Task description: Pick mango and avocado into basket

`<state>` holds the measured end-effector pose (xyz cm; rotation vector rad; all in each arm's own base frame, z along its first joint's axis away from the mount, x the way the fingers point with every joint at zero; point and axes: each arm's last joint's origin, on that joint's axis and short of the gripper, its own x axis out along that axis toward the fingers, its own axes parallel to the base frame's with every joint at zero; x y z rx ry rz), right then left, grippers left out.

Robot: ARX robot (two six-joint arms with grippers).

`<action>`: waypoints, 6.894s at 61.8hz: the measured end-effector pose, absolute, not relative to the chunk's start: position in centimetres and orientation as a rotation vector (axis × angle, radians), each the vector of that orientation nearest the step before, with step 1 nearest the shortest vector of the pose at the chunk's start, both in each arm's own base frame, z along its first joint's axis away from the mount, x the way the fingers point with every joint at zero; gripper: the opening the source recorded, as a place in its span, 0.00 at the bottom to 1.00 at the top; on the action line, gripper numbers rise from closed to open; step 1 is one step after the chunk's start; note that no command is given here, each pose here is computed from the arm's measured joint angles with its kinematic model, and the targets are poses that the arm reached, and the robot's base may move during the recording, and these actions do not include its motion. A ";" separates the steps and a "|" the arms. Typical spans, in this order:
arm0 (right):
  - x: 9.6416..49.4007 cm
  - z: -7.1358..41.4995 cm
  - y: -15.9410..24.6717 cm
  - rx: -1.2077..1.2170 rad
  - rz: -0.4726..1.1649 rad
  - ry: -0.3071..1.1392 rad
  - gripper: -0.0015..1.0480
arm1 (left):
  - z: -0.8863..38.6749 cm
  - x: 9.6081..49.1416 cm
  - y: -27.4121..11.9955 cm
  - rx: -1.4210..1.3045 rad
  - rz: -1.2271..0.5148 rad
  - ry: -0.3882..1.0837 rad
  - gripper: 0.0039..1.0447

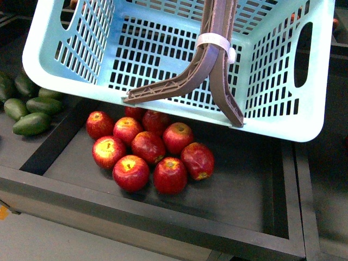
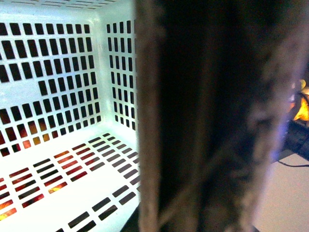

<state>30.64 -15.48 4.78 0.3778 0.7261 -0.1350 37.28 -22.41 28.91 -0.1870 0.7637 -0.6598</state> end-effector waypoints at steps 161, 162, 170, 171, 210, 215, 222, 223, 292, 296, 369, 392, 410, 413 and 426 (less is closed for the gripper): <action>30.3 20.2 9.3 0.223 0.237 0.460 0.93 | 28.8 37.3 -22.4 -0.186 -0.656 0.766 0.05; 30.2 20.5 8.9 0.227 0.227 0.446 0.93 | 28.8 37.3 -22.4 -0.186 -0.655 0.766 0.05; 29.1 22.9 6.0 0.254 0.155 0.349 0.93 | 28.8 37.3 -22.4 -0.189 -0.653 0.768 0.05; 28.9 23.1 5.6 0.257 0.144 0.338 0.93 | 28.8 37.3 -22.4 -0.189 -0.654 0.768 0.05; 16.0 24.9 -4.3 0.320 -0.120 0.155 0.93 | 28.7 37.3 -22.4 -0.192 -0.654 0.771 0.05; 14.8 24.3 -4.5 0.329 -0.149 0.145 0.93 | 28.7 37.3 -22.4 -0.191 -0.653 0.771 0.05; 14.1 23.7 -4.5 0.336 -0.177 0.134 0.93 | 28.7 37.3 -22.4 -0.191 -0.653 0.771 0.05; 14.1 23.7 -4.5 0.337 -0.177 0.132 0.93 | 28.7 37.3 -22.4 -0.191 -0.653 0.771 0.05; 11.3 18.0 0.0 0.002 0.000 0.000 0.02 | 28.7 37.3 -22.4 -0.192 -0.655 0.771 0.05; 11.2 17.8 0.0 0.000 0.000 0.001 0.10 | 28.7 37.3 -22.4 -0.192 -0.654 0.771 0.05; 11.2 17.5 0.0 0.001 0.000 0.008 0.93 | 28.6 37.4 -22.1 -0.189 -0.641 0.770 0.05; 11.2 17.6 0.0 0.000 0.001 0.007 0.93 | 28.6 37.2 -22.4 -0.194 -0.657 0.777 0.05; 11.2 17.5 0.0 0.001 0.003 0.008 0.93 | 28.5 37.3 -22.3 -0.196 -0.646 0.777 0.05; 11.2 17.5 0.0 0.000 0.003 0.008 0.93 | 28.5 37.3 -22.2 -0.194 -0.643 0.776 0.05; 11.2 17.5 0.0 0.000 0.002 0.009 0.93 | 28.5 37.3 -22.3 -0.198 -0.653 0.779 0.05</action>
